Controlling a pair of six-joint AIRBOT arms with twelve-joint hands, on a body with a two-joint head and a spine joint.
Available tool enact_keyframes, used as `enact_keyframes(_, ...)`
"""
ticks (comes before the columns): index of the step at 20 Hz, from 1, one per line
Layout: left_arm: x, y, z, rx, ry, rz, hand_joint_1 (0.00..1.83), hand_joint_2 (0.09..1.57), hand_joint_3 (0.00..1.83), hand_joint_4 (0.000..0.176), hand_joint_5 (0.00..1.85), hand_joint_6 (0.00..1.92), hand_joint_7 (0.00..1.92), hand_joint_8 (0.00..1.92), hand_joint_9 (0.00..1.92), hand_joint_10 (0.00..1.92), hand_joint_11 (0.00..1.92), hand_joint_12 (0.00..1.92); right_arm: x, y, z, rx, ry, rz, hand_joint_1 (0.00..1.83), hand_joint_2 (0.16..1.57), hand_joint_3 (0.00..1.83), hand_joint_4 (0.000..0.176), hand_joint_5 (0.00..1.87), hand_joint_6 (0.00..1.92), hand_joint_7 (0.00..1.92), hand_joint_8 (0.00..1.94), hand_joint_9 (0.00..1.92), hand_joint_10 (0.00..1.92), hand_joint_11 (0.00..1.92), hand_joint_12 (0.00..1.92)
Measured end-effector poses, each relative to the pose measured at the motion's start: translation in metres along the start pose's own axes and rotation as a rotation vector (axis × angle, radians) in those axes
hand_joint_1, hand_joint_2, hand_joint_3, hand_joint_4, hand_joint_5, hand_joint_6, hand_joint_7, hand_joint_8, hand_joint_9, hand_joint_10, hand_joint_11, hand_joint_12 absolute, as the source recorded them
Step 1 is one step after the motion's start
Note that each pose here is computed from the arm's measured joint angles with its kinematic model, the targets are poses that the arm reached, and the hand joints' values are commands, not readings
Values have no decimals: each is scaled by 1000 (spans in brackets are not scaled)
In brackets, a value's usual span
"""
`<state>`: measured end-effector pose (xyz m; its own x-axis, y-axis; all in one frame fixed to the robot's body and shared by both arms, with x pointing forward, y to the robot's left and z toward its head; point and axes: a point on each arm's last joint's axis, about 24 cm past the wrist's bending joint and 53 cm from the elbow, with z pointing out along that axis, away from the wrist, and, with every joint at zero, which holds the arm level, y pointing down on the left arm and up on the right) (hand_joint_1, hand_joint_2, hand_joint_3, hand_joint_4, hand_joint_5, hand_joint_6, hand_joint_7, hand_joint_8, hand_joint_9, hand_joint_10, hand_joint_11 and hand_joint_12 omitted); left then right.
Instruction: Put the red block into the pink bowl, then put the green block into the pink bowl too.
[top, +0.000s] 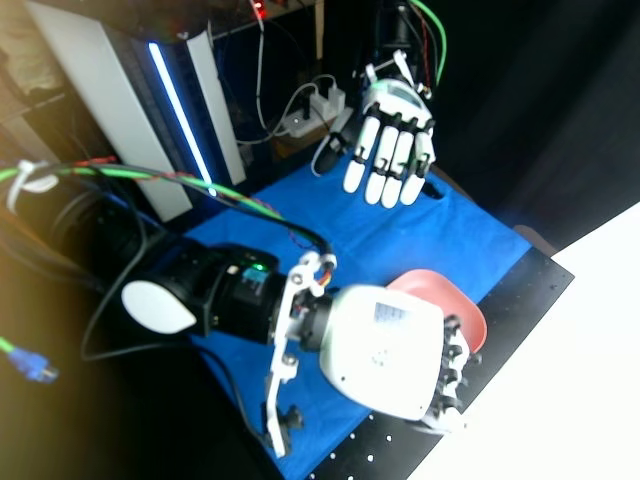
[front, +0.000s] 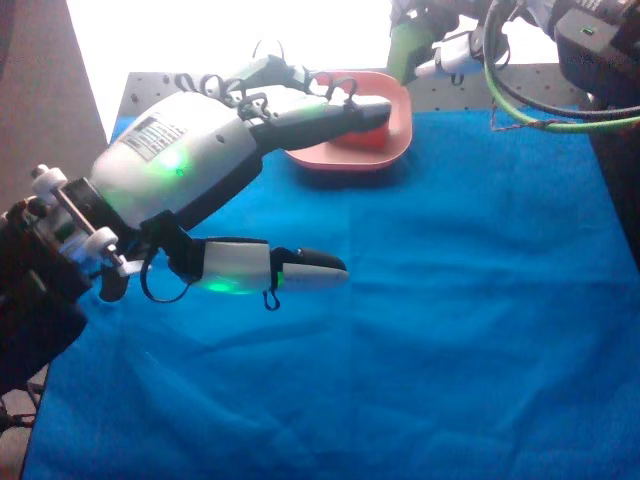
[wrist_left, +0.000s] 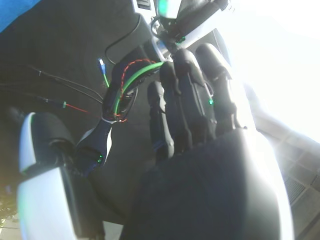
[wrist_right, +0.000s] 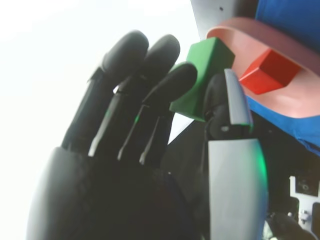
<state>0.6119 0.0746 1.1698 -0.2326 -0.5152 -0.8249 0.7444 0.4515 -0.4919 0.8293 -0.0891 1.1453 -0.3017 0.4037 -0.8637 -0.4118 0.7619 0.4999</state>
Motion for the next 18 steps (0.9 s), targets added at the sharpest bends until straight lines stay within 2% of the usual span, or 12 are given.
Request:
enact_keyframes(2, 4, -3, 1, 11, 8, -7, 812, 881, 0, 48, 407, 0, 491, 0, 458, 5, 0, 916, -1, 1, 2, -1, 0, -13, 1252, 1148, 0, 0, 972, 702, 916, 1369, 814, 1511, 648, 1866)
enact_keyframes(5, 4, -4, 1, 15, 9, -14, 744, 884, 0, 57, 393, 2, 533, 8, 504, 14, 0, 1022, 1, -1, 4, 9, 4, -16, 1260, 1118, 0, 0, 991, 741, 997, 1188, 810, 1116, 497, 1677)
enact_keyframes(6, 4, -5, 1, 15, 8, -14, 765, 880, 0, 42, 398, 3, 531, 5, 502, 10, 0, 1045, 2, -1, 5, 9, 4, -16, 1248, 1115, 0, 0, 963, 834, 1028, 1090, 909, 913, 589, 1532)
enact_keyframes(7, 4, -5, 1, 16, 8, -14, 778, 890, 3, 48, 379, 2, 492, 3, 457, 6, 0, 964, 2, 0, 5, 8, 5, -14, 1252, 1118, 0, 0, 949, 841, 1029, 1103, 944, 908, 631, 1521)
enact_keyframes(9, 5, -6, 1, 18, 6, -20, 742, 892, 2, 53, 392, 8, 507, 12, 469, 13, 0, 938, 4, 1, 7, 7, 6, -14, 1257, 1137, 1, 0, 926, 806, 985, 1237, 960, 1116, 685, 1595)
enact_keyframes(10, 6, -7, 2, 20, 5, -25, 775, 895, 2, 39, 396, 6, 504, 7, 468, 10, 0, 980, 5, 3, 8, 6, 8, -12, 1250, 1154, 1, 0, 912, 805, 939, 1332, 883, 1344, 620, 1752)
enact_keyframes(11, 8, -8, 2, 25, 7, -28, 786, 895, 0, 25, 411, 4, 532, 5, 506, 12, 55, 922, 7, 4, 9, 4, 8, -12, 1248, 1156, 0, 0, 896, 836, 946, 1314, 788, 1339, 494, 1753)
enact_keyframes(13, 8, -8, 2, 26, 7, -30, 803, 883, 0, 28, 430, 3, 547, 2, 523, 7, 81, 866, 9, 7, 12, 1, 10, -10, 1237, 1175, 1, 0, 871, 871, 901, 1389, 708, 1436, 433, 1856)
enact_keyframes(14, 7, -8, 2, 25, 5, -31, 790, 892, 0, 18, 430, 1, 545, 0, 533, 4, 111, 823, 10, 8, 13, -1, 11, -10, 1241, 1171, 0, 0, 878, 863, 911, 1377, 755, 1467, 525, 1877)
enact_keyframes(15, 7, -8, 2, 24, 4, -32, 772, 914, 0, 35, 406, 0, 520, 0, 490, 0, 21, 859, 11, 9, 13, -2, 10, -9, 1244, 1170, 0, 0, 880, 855, 912, 1384, 836, 1519, 629, 1909)
enact_keyframes(16, 7, -8, 2, 26, 3, -33, 753, 947, 2, 53, 391, 0, 507, 0, 492, 2, 7, 915, 10, 10, 14, -1, 8, -5, 1257, 1137, 0, 0, 921, 838, 993, 1223, 898, 1291, 673, 1695)
enact_keyframes(18, 5, -10, 2, 32, -6, -35, 708, 954, 0, 70, 375, 0, 510, 4, 495, 2, 0, 959, 10, 11, 16, -1, 6, 0, 1249, 1154, 0, 0, 893, 843, 952, 1312, 912, 1315, 713, 1711)
